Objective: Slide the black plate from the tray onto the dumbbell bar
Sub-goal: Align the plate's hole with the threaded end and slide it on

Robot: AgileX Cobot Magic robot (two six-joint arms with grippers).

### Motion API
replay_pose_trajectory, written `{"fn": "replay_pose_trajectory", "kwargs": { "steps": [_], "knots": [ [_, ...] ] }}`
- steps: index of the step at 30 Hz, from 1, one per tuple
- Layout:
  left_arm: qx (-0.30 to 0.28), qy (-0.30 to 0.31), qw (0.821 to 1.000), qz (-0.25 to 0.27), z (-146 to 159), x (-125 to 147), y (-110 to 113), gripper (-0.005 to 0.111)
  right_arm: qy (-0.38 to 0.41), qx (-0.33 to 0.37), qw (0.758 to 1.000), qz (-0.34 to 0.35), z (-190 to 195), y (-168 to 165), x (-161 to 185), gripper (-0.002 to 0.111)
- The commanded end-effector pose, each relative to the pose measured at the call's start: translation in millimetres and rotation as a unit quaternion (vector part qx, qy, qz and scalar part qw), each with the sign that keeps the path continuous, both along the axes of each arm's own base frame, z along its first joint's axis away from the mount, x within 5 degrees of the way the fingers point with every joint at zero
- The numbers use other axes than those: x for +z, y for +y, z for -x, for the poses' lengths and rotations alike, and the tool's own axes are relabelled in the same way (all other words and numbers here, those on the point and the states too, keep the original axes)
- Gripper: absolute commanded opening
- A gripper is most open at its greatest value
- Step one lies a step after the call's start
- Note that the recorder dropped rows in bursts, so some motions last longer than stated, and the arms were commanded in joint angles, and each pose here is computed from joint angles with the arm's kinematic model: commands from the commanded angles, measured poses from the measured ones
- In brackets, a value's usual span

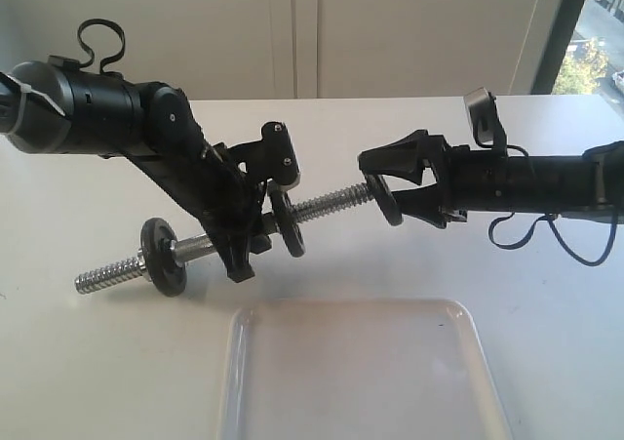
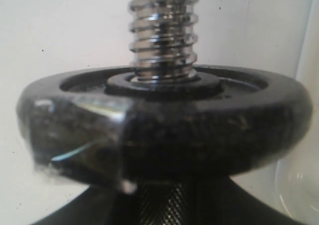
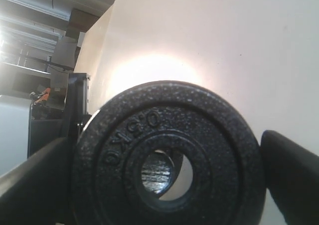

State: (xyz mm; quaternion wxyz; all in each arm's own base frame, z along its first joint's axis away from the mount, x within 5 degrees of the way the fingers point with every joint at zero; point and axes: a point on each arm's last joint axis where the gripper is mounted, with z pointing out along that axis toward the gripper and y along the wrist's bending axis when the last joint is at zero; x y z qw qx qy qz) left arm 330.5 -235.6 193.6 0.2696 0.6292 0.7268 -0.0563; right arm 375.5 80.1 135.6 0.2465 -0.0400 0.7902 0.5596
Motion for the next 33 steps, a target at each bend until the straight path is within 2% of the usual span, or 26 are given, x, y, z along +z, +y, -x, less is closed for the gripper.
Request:
{"fn": "replay_pose_trajectory", "kwargs": {
  "steps": [1, 33],
  "knots": [
    [0.026, -0.038, 0.997, 0.057, -1.9, 31.3, -3.6, 0.000, -0.025, 0.013, 0.999, -0.037, -0.6, 7.6, 16.9, 0.000],
    [0.033, -0.041, 0.996, 0.065, -3.5, 31.0, -4.7, 0.000, -0.038, 0.016, 0.998, -0.040, -1.8, 11.0, 30.1, 0.000]
  ]
}}
